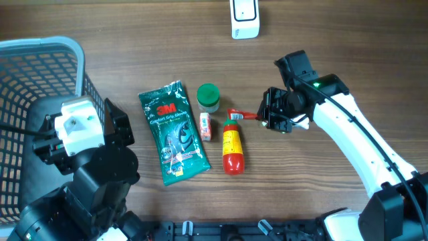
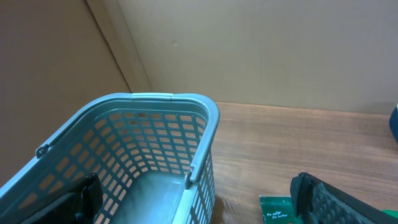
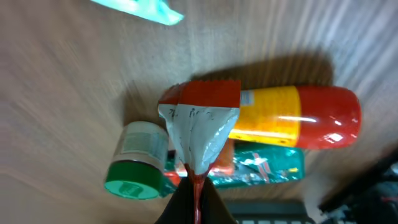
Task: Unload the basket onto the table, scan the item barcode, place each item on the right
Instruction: 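Carry the red packet with the right gripper to the white scanner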
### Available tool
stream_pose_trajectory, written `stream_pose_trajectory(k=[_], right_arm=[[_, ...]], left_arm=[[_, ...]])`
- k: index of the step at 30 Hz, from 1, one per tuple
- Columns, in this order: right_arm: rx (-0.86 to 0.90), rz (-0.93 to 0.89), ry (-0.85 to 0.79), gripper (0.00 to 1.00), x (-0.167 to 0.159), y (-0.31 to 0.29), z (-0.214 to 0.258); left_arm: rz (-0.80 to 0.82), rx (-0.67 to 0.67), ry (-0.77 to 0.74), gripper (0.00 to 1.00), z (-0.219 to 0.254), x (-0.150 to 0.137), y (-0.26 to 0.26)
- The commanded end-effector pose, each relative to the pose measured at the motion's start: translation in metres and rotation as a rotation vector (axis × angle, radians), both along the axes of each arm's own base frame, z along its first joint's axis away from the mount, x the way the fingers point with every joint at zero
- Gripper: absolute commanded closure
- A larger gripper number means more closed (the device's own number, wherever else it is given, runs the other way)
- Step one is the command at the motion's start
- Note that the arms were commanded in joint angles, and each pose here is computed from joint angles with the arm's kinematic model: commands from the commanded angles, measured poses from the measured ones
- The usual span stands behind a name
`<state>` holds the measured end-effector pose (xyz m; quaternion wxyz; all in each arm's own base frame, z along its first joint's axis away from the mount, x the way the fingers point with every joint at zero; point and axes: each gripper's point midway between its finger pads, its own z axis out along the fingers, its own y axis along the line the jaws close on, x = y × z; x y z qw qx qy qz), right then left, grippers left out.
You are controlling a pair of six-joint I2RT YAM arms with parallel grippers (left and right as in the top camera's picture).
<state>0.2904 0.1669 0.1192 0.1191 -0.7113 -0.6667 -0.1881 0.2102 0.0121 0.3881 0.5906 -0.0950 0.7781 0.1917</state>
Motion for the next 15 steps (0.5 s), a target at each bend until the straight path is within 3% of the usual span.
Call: stream_pose_trajectory(k=[1, 4, 9, 13, 15], right_arm=[[-0.087, 0.041, -0.138, 0.96, 0.019, -0.011, 0.005], [-0.099, 0.048, -0.155, 0.96, 0.022, -0.012, 0.005], [-0.248, 0.013, -0.357, 0.96, 0.065, -0.033, 0.014], [-0.426, 0.02, -0.74, 0.96, 0.139, -0.048, 0.057], [-0.481, 0.016, -0.836, 0.96, 0.16, -0.05, 0.066]], left_arm=[[-0.006, 0.005, 0.002, 0.0, 0.0, 0.0, -0.001], [-0.006, 0.005, 0.002, 0.0, 0.0, 0.0, -0.001], [-0.006, 0.005, 0.002, 0.0, 0.0, 0.0, -0.001], [-0.006, 0.005, 0.002, 0.0, 0.0, 0.0, -0.001], [-0.006, 0.005, 0.002, 0.0, 0.0, 0.0, -0.001]])
